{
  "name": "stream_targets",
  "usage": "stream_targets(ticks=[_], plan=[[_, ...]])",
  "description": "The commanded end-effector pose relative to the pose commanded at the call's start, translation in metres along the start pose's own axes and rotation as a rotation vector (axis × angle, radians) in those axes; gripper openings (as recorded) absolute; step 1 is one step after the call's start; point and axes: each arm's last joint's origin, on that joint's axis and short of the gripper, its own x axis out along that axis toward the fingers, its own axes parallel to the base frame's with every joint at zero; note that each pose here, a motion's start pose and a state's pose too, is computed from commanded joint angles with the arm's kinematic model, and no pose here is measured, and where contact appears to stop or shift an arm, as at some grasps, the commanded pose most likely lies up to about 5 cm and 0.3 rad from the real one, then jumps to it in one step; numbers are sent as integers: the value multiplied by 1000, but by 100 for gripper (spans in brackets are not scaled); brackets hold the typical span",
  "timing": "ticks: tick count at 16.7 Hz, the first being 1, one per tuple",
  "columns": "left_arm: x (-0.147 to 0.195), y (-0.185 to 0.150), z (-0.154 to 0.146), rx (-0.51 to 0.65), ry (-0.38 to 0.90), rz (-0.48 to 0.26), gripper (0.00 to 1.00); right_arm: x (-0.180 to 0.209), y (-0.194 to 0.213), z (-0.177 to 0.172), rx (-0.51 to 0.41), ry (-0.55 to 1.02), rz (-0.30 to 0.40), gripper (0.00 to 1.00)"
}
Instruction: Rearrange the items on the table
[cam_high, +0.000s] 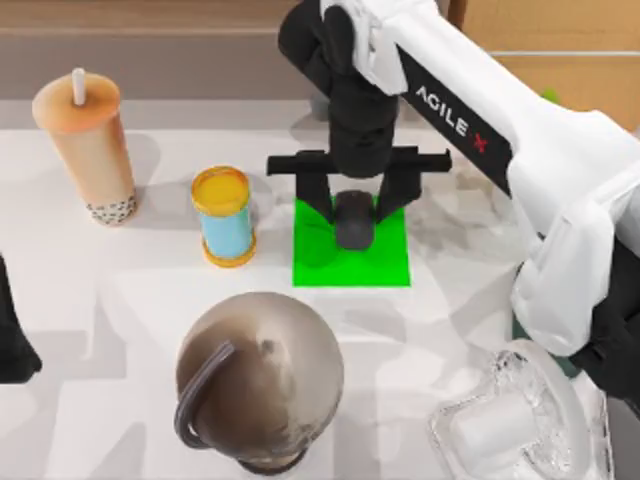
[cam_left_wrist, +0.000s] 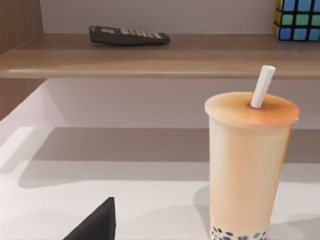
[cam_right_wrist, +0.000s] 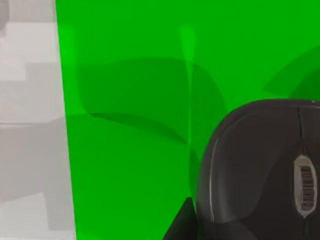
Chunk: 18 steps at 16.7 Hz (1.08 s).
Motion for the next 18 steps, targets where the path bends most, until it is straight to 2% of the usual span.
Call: stream_targets(ticks=[15, 18], plan=[[0, 0, 0, 0, 0, 0, 100, 10, 1, 1, 0, 1, -1, 0], [0, 0, 0, 0, 0, 0, 100, 10, 1, 1, 0, 1, -1, 23]])
